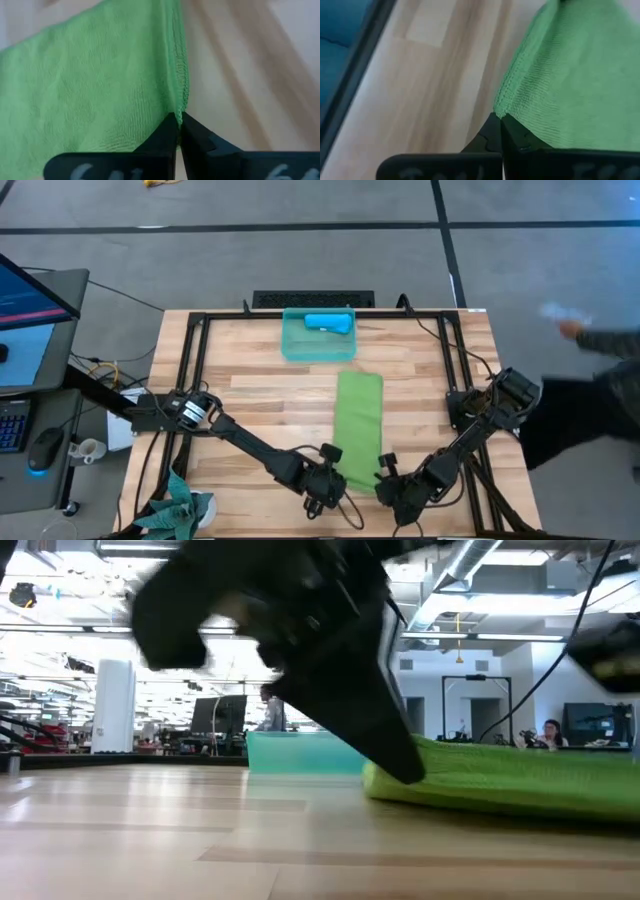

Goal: Roll microfiber towels into tight, uniform cylinder then place into a basket
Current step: Fold the green microfiber cloth

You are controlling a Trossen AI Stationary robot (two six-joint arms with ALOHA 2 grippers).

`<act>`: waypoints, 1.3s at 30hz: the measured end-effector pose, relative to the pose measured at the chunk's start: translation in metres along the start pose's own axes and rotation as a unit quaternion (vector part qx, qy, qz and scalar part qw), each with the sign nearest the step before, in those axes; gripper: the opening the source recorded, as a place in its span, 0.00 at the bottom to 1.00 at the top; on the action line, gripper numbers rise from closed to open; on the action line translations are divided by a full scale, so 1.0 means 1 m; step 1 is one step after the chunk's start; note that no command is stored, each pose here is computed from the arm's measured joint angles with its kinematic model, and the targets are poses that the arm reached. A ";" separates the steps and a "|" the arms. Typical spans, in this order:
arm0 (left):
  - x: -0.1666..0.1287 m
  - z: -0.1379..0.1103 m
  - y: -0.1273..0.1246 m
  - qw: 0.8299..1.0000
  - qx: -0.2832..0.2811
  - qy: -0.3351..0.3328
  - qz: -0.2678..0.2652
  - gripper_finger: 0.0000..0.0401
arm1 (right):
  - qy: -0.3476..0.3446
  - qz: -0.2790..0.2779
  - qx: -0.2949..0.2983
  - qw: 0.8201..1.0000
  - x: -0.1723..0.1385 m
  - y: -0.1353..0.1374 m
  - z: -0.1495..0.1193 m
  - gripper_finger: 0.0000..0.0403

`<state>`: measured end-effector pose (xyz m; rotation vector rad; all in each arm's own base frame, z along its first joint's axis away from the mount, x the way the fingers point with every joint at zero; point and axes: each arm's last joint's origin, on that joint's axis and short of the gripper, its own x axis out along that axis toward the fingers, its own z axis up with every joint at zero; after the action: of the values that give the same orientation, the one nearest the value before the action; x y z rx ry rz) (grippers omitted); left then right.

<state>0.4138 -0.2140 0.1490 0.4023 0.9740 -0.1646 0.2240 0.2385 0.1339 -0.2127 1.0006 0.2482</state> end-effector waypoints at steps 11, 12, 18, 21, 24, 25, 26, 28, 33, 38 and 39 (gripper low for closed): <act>-0.043 0.027 -0.033 0.999 0.026 -0.016 0.023 0.01 | -0.052 0.001 -0.020 0.998 -0.032 0.031 0.032 0.01; -0.048 0.028 -0.036 0.999 0.027 -0.015 0.035 0.01 | -0.057 0.003 -0.018 0.998 -0.034 0.032 0.036 0.01; -0.080 0.038 -0.052 0.992 0.011 -0.028 0.121 0.01 | -0.092 0.022 -0.007 0.996 -0.049 0.044 0.055 0.01; -0.092 0.041 -0.058 0.985 0.007 -0.043 0.165 0.01 | -0.104 0.030 -0.003 0.994 -0.055 0.048 0.061 0.01; -0.097 0.042 -0.061 0.981 0.012 -0.052 0.185 0.01 | -0.108 0.025 -0.002 0.994 -0.056 0.049 0.062 0.01; -0.097 0.042 -0.061 0.981 0.014 -0.051 0.187 0.01 | -0.108 0.020 -0.003 0.994 -0.056 0.049 0.062 0.01; -0.097 0.042 -0.061 0.981 0.015 -0.049 0.187 0.01 | -0.110 0.013 -0.004 0.994 -0.057 0.049 0.061 0.01; -0.096 0.042 -0.057 0.980 0.015 -0.044 0.192 0.01 | -0.100 -0.007 -0.011 0.995 -0.057 0.047 0.059 0.01; -0.091 0.040 -0.039 0.965 0.024 -0.023 0.260 0.01 | -0.057 -0.077 -0.019 0.995 -0.056 0.037 0.047 0.01; -0.084 0.040 -0.015 0.957 0.040 0.003 0.288 0.01 | 0.003 -0.152 0.016 0.988 -0.059 0.020 0.034 0.01; -0.082 0.041 -0.011 0.956 0.042 0.007 0.290 0.01 | 0.015 -0.167 0.020 0.986 -0.060 0.017 0.031 0.01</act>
<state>0.3961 -0.2437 0.2347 0.7519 0.8279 0.3308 0.2129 0.2570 0.1999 -0.3440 0.9815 -0.0805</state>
